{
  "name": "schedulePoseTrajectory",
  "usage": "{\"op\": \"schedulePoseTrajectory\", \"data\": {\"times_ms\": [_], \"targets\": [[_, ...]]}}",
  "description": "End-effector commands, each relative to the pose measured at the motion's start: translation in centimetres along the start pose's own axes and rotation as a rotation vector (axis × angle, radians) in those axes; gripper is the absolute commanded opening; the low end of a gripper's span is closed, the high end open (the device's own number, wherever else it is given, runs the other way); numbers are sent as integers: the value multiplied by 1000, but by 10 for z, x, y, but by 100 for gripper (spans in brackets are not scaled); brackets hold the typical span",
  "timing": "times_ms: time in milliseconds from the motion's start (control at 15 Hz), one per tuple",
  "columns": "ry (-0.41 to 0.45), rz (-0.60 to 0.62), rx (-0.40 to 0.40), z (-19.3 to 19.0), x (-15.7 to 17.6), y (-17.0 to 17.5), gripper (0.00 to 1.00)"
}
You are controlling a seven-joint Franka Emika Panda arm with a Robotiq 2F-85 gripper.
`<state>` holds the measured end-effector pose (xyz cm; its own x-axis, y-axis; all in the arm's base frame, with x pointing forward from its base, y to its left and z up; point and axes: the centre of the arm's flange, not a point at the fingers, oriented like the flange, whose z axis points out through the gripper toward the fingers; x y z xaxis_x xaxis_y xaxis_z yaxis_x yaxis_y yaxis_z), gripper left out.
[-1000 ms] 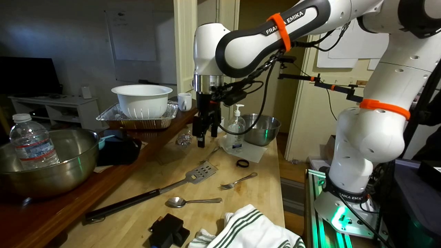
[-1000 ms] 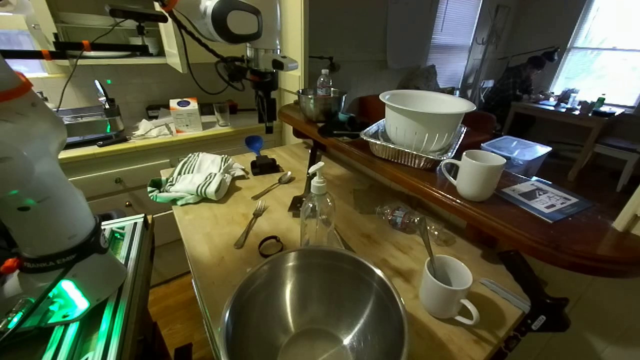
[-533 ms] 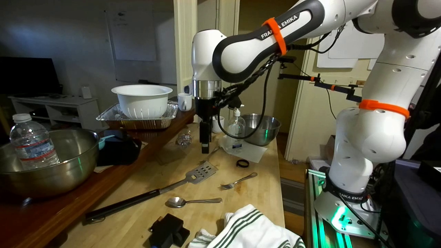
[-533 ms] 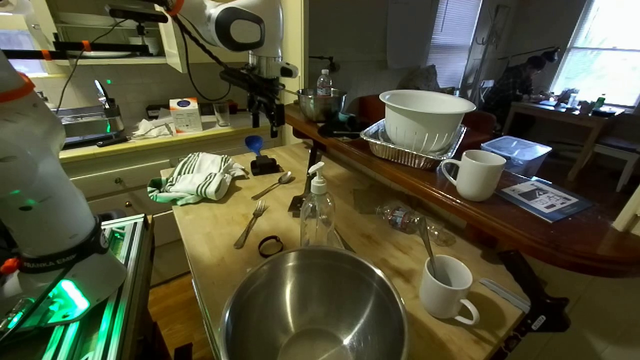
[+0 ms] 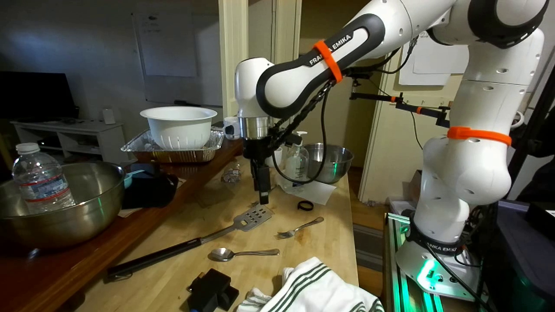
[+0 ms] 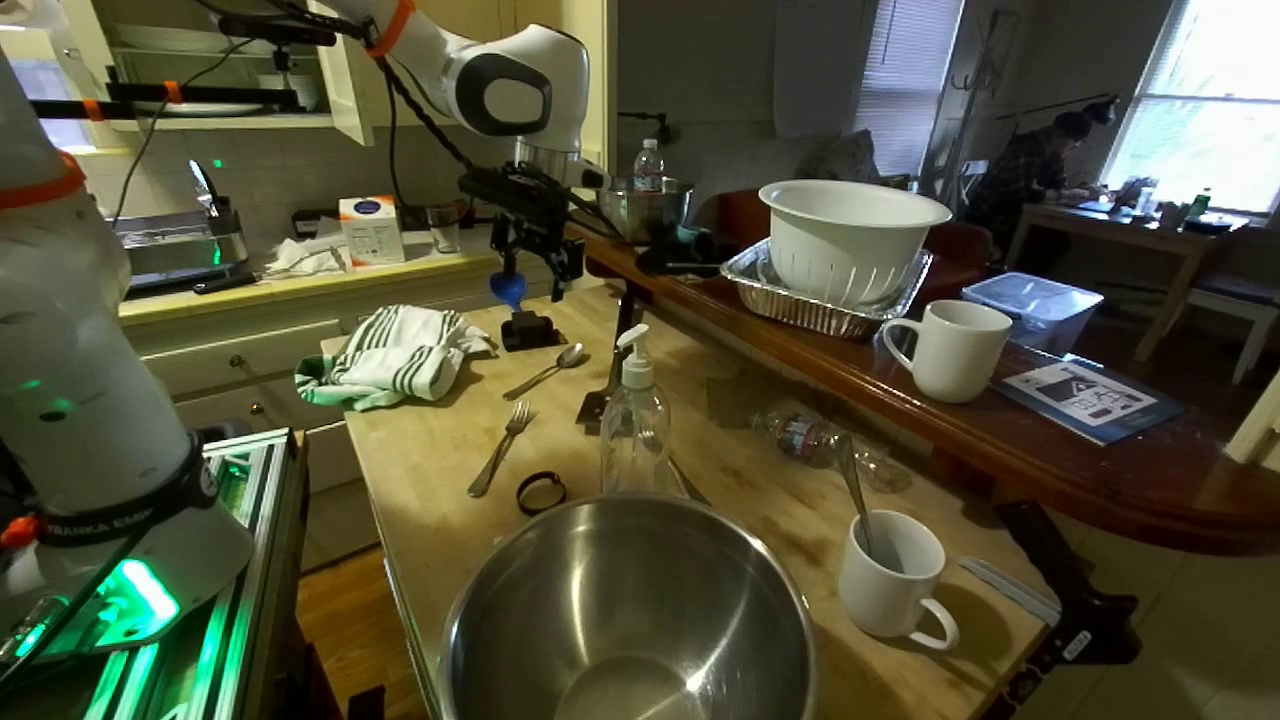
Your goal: Put the spatula inside the dish
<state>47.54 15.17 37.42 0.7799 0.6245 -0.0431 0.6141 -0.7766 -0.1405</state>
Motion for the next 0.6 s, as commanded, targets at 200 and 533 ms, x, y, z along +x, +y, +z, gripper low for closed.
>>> {"op": "schedulePoseTrajectory", "data": {"times_ms": [200,533], "targets": [[67,-54,-57,15,18,0,100],[156,-167,-214,56,52,20,100]]}}
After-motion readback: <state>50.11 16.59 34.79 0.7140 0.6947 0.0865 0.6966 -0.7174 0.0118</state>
